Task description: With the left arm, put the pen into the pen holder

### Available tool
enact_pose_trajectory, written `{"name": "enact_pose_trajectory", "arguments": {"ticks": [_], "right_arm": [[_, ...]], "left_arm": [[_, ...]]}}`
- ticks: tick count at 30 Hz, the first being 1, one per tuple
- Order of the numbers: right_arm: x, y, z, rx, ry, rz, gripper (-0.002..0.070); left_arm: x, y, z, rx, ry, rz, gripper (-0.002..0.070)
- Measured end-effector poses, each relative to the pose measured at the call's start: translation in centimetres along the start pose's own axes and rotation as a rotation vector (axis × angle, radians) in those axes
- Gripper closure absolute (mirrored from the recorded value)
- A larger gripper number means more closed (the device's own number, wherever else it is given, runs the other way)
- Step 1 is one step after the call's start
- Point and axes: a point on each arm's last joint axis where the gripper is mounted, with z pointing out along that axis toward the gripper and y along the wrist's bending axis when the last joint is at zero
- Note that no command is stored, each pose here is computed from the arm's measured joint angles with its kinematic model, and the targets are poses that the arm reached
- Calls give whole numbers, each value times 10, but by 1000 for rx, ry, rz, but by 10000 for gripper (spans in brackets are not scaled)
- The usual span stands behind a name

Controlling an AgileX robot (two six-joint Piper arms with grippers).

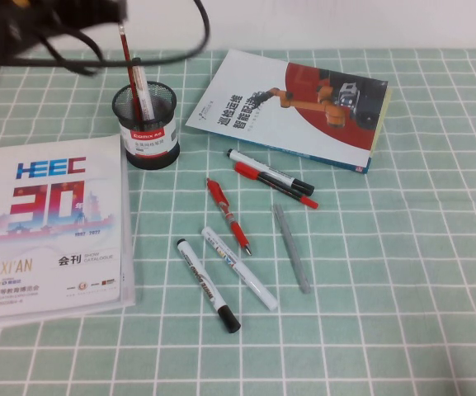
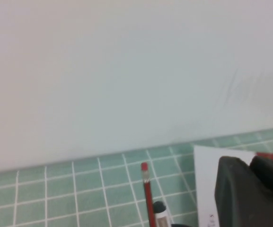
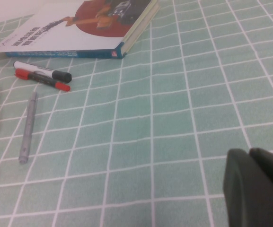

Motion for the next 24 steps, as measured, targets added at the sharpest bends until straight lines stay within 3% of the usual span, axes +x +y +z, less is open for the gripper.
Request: {"name": "enact_pose_trajectory", "arguments": {"ticks": [4, 9, 17, 24], "right_arm": [[0, 0, 0, 0, 0, 0, 696], [0, 0, 0, 0, 0, 0, 696], [0, 0, 0, 0, 0, 0, 696], [0, 0, 0, 0, 0, 0, 696]], "left_arm": [[-19, -1, -43, 15, -5, 5, 669], [-11, -3, -104, 22, -5, -3, 674], [60, -7, -192, 40, 117, -72, 675], [105, -7, -220, 35, 210, -24, 675]]}}
